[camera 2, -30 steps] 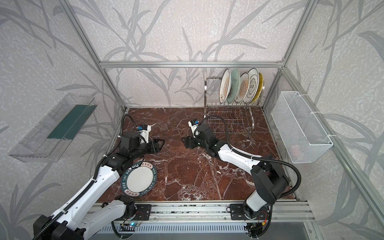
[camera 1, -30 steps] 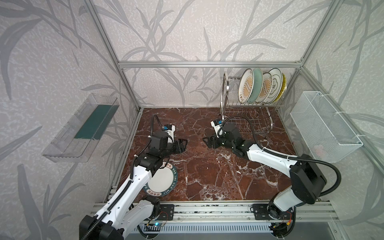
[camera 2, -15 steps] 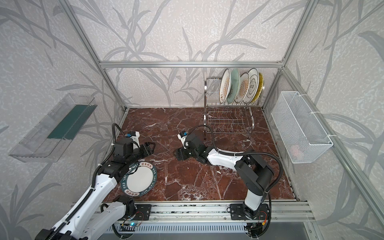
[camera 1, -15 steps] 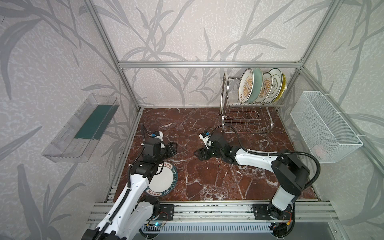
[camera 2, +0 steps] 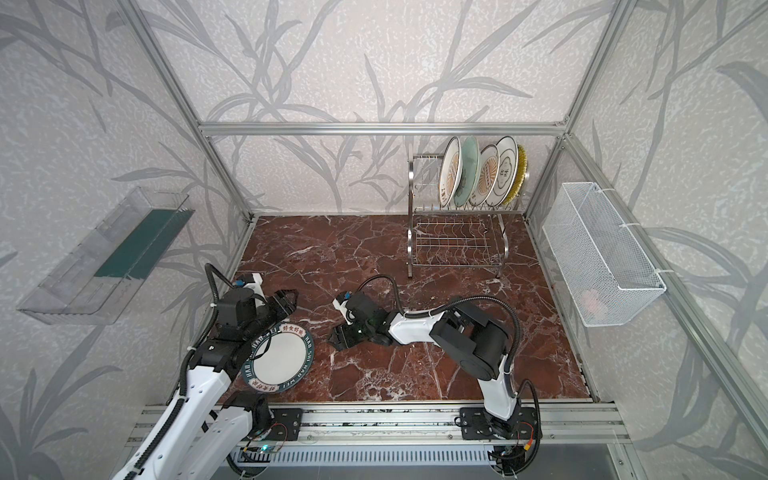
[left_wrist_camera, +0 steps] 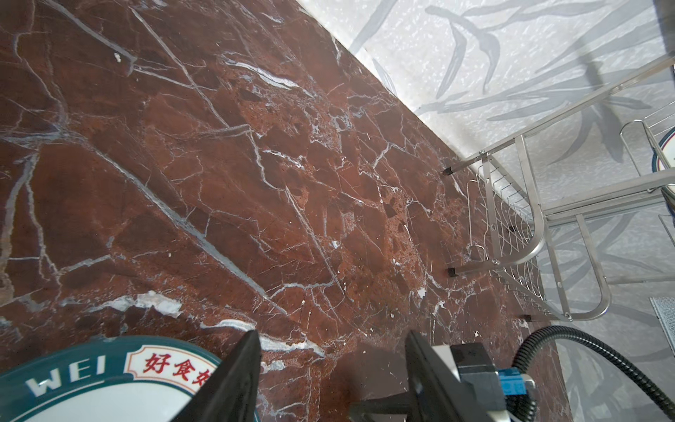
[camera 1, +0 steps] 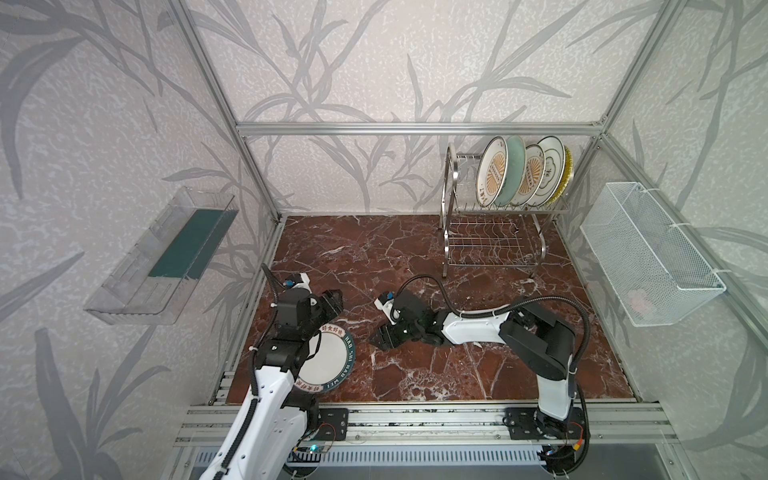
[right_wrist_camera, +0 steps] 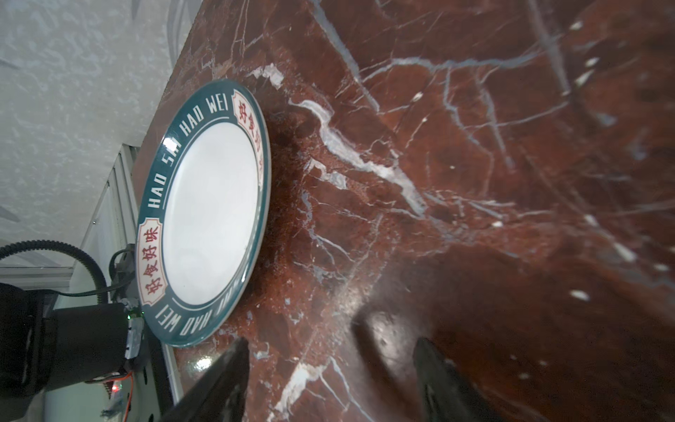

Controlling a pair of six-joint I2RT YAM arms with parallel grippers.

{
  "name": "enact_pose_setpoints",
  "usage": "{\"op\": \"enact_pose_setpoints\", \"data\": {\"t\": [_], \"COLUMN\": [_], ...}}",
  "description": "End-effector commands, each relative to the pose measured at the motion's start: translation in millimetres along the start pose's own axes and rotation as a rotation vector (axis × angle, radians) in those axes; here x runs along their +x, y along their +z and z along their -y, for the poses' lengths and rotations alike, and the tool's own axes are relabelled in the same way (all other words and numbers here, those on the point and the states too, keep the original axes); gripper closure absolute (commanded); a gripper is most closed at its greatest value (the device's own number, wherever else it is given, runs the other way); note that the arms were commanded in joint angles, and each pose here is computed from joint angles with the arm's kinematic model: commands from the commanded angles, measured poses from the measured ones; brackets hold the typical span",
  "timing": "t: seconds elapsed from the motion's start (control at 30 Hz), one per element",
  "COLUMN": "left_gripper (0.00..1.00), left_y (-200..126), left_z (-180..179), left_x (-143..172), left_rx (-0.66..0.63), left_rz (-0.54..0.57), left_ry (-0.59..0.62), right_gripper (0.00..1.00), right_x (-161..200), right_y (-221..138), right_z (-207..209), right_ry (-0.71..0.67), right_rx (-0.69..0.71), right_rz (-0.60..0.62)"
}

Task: Load plates into a dish rack
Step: Move the plate to the center of the table.

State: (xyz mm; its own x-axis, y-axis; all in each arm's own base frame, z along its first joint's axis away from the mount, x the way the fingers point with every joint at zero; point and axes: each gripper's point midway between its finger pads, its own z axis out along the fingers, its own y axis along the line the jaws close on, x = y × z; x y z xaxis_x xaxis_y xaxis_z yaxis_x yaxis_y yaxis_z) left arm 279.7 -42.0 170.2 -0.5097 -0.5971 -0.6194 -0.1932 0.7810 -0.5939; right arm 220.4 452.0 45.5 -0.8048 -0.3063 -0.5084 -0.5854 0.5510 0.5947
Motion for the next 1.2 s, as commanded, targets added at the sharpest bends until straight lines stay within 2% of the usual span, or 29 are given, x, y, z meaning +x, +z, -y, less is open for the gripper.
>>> {"op": "enact_pose_setpoints", "data": {"t": [0.0, 0.3, 0.47, 0.83, 0.97, 1.07, 1.17], "left_gripper": [0.39, 0.39, 0.39, 0.38, 0.38, 0.39, 0.39], "left_y": [-3.1, -3.7, -4.0, -2.9, -1.5, -0.7, -1.1], "left_z": [0.5, 5.9, 5.3, 8.6, 7.2, 9.0, 9.6], "left_x": [-6.9, -5.6, -6.7, -6.1, -5.0, -5.0, -4.9], "left_rx": [-0.002, 0.026, 0.02, 0.035, 0.037, 0.045, 0.048], "left_rz": [0.029, 0.017, 0.02, 0.012, 0.015, 0.013, 0.011], "left_ry": [-0.013, -0.001, 0.006, 0.015, 0.013, 0.012, 0.014], "right_gripper": [0.35, 0.45, 0.48, 0.54, 0.64, 0.87, 0.88], "right_x": [-13.2, -22.9, -13.8, -13.0, -15.1, -15.9, -16.6], "right_y": [9.4, 33.5, 48.4, 62.7, 68.5, 71.9, 73.9], "right_z": [-16.7, -24.0, -39.9, -41.8, -40.2, -39.5, -38.0], "right_ry": [0.023, 0.114, 0.109, 0.131, 0.139, 0.139, 0.134], "right_rx": [-0.057, -0.12, -0.155, -0.164, -0.158, -0.152, -0.143], "right_rz": [0.034, 0.032, -0.004, -0.023, -0.022, -0.023, -0.025]}}
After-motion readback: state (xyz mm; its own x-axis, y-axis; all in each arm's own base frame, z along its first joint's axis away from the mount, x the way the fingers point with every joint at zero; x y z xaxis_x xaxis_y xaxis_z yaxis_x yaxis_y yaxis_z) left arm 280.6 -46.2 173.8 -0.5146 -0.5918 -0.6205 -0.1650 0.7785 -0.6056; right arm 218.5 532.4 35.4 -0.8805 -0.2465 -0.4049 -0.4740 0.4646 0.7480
